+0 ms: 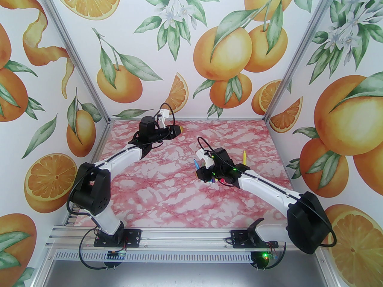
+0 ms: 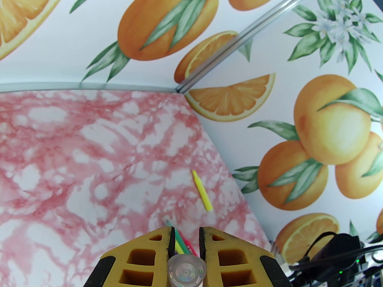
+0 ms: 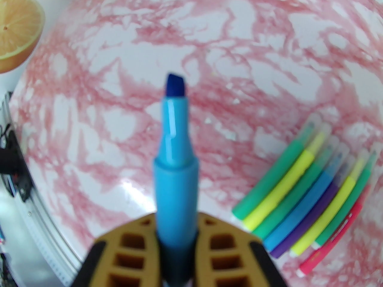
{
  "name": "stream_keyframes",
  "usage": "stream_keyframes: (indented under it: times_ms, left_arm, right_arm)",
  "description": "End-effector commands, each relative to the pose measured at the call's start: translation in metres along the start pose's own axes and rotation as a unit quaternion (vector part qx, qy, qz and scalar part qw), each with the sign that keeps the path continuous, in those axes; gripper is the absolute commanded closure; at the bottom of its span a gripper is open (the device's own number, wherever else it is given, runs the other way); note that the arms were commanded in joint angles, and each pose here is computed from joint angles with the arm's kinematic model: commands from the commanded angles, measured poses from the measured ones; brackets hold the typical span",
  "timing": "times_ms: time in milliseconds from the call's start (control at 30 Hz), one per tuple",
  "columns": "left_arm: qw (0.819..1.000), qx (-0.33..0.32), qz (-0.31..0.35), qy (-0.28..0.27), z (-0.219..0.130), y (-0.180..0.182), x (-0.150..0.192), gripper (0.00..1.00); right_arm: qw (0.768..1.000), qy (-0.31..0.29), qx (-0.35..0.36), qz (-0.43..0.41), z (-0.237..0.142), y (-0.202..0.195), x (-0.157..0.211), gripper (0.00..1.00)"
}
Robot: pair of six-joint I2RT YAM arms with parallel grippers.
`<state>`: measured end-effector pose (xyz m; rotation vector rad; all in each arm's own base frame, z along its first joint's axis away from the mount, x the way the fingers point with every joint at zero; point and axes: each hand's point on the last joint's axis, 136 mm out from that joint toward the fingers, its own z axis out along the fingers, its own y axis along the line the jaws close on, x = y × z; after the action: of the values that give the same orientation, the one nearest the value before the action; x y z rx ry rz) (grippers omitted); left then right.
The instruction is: Open the pen caps
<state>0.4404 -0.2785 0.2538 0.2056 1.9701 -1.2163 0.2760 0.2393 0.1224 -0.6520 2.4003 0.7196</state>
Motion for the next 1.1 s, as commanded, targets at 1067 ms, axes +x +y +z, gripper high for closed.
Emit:
stream_keyframes:
  times_ms: [1067]
  left_arm:
    - [0.864, -0.441, 0.081, 0.231, -0.115, 0.225, 0.071, 1.00]
  right_arm:
    - [0.894, 0.043, 0.398, 0.202, -0.028, -0.256, 0.001, 1.00]
